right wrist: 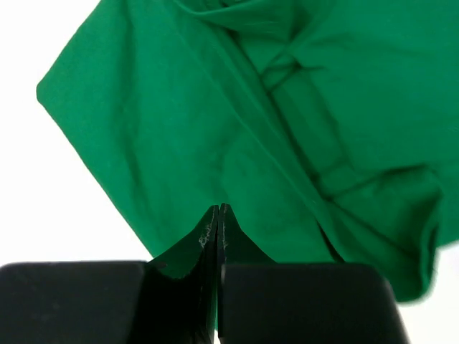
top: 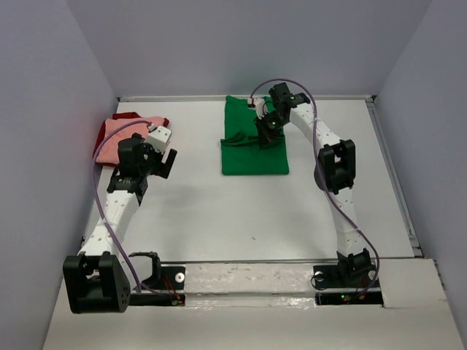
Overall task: Fold and stack the t-shirts
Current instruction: Fold the tshirt
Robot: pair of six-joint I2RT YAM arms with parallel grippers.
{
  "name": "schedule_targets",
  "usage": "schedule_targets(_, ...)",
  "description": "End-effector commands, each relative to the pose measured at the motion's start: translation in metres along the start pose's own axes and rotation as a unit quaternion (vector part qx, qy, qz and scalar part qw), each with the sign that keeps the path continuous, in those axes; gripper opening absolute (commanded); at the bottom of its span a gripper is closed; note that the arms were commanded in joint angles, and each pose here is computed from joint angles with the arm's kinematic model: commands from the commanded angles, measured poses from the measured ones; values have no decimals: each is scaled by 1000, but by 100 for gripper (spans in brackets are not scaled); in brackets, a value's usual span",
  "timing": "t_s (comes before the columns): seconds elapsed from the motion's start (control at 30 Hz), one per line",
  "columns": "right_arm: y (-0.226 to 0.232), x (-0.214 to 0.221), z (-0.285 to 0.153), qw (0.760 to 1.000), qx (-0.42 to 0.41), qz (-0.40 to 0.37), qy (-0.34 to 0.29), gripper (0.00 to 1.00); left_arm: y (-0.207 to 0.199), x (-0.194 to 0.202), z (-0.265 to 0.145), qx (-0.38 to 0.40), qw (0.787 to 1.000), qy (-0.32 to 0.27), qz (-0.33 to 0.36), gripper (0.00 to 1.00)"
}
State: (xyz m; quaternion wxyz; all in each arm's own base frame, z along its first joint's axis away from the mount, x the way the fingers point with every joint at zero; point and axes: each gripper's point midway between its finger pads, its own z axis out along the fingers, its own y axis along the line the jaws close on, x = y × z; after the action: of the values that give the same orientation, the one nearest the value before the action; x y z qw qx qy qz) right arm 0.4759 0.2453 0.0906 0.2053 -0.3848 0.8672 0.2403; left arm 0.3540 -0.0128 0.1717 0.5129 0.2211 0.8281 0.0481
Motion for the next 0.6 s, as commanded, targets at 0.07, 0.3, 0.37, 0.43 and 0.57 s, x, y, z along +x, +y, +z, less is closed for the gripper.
schedule_targets(0.07,6,-25,5,998,-21,-30,-42,0,19,-10,-10,-21,999,-33,0,99)
schedule_targets(0.3,-5,-15,25,999,-15,-37,-33,0,27,-11,-13,-27,999,-35,-10,99)
schedule_targets(0.37,-13,-13,31,999,-6,-41,-31,0,30,-10,-15,-29,999,-35,-13,99)
schedule_targets(0.43,-19,-16,33,998,6,-49,-33,0,32,-10,-17,-31,999,-37,-16,99)
schedule_targets(0.57,-33,-18,43,997,25,-59,-32,0,36,-5,-19,-33,999,-36,-21,99)
